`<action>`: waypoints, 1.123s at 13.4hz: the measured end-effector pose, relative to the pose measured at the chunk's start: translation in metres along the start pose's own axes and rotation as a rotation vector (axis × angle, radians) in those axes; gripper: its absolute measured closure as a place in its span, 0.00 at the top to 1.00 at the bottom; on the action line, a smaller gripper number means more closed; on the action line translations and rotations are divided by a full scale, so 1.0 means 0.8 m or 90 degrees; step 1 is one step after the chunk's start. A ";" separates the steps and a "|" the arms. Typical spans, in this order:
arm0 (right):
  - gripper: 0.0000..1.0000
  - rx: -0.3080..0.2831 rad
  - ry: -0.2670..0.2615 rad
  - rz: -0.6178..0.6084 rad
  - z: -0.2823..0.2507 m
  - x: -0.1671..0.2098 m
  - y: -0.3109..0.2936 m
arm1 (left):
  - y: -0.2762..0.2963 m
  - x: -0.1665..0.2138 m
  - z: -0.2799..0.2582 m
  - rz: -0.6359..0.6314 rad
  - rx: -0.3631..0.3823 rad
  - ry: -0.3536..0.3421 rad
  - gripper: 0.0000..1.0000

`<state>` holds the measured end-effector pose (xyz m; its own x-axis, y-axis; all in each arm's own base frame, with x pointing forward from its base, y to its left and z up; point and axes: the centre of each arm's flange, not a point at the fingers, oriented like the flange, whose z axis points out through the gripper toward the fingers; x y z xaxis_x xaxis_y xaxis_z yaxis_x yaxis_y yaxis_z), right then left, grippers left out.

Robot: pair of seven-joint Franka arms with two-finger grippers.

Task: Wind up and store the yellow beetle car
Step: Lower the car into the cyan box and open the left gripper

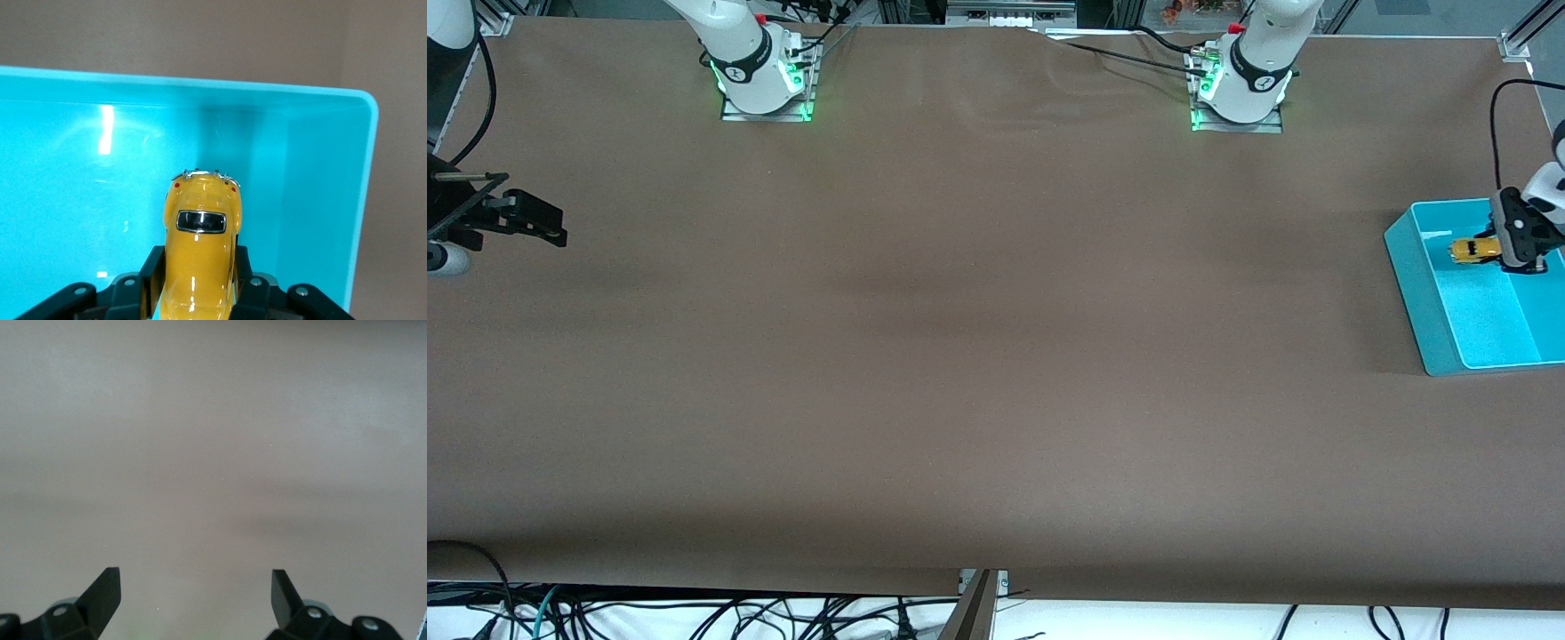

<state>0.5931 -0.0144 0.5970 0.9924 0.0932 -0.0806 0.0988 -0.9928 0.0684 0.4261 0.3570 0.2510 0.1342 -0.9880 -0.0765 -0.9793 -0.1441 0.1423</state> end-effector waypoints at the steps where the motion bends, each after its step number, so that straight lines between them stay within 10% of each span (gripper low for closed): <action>1: 1.00 0.000 0.000 0.000 0.000 0.000 0.000 | 0.004 -0.001 0.016 0.002 -0.001 0.004 0.45; 5: 1.00 0.000 0.001 0.000 0.000 0.000 0.000 | 0.003 0.003 0.059 0.009 -0.013 0.021 0.49; 10: 1.00 0.000 0.002 0.001 0.000 0.000 0.001 | -0.009 -0.007 0.034 0.015 0.004 0.006 1.00; 15: 1.00 0.000 0.003 0.001 0.000 0.000 0.001 | -0.036 0.002 -0.096 0.026 -0.037 -0.016 1.00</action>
<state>0.5935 -0.0152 0.5974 0.9928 0.0922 -0.0762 0.0975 -0.9929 0.0688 0.4661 0.3557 0.3224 0.0896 -0.9915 -0.0946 -0.9734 -0.1073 0.2027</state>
